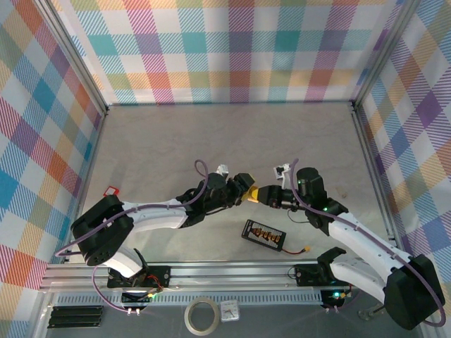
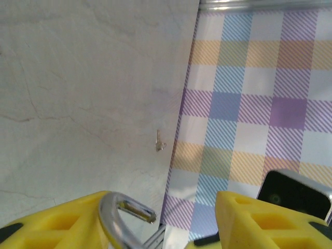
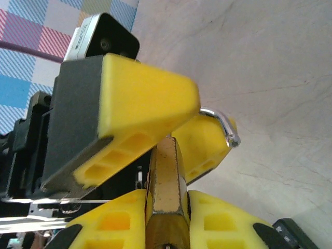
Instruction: Unlock with the key
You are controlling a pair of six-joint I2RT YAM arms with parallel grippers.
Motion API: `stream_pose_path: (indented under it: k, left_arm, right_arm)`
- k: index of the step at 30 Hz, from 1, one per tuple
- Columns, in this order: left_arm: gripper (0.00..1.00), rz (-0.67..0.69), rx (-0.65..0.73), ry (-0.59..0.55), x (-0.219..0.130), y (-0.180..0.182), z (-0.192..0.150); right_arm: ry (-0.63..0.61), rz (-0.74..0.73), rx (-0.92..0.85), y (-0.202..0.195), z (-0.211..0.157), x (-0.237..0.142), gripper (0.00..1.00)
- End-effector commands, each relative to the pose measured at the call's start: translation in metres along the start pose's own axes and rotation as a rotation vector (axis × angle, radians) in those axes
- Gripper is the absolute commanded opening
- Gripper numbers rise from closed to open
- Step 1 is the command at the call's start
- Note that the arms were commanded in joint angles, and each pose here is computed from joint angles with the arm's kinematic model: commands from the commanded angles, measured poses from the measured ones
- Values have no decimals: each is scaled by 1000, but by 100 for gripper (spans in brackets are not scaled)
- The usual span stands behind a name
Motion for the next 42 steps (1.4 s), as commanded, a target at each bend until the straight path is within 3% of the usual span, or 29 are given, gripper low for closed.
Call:
stream_pose_path:
  k: [1, 13, 16, 22, 26, 32, 42]
  left_arm:
    - [51, -126, 16, -48, 5, -26, 10]
    - [34, -298, 132, -111, -8, -64, 17]
    - [40, -293, 169, -97, -7, -63, 20]
    - [64, -180, 208, -156, -15, -44, 52]
    - [69, -136, 259, -163, -18, -47, 71]
    - [72, 11, 339, -265, -46, -38, 100]
    - [77, 140, 526, -329, -120, -56, 96]
  right_arm:
    - [-23, 115, -30, 20, 7, 0, 0]
    - [-1, 54, 76, 2, -1, 7, 0]
    - [-8, 37, 101, -3, 2, 11, 0]
    - [-34, -42, 123, -15, 11, 17, 0]
    - [-39, -88, 151, -25, 15, 22, 0]
    - [-65, -161, 176, -44, 24, 34, 0]
    - [-108, -268, 212, -84, 45, 70, 0]
Point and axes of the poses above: each hand's point on the last joint's axis, 136 mm out from that joint toward the fingers, its own x axis out along the fingers, its own y axis along the line the jaws close on, z = x × y, the point moved 3 cm from there along -x, back along the fingers, and after that the axes turned 12 degrees about -x, right-handed, at the moved point
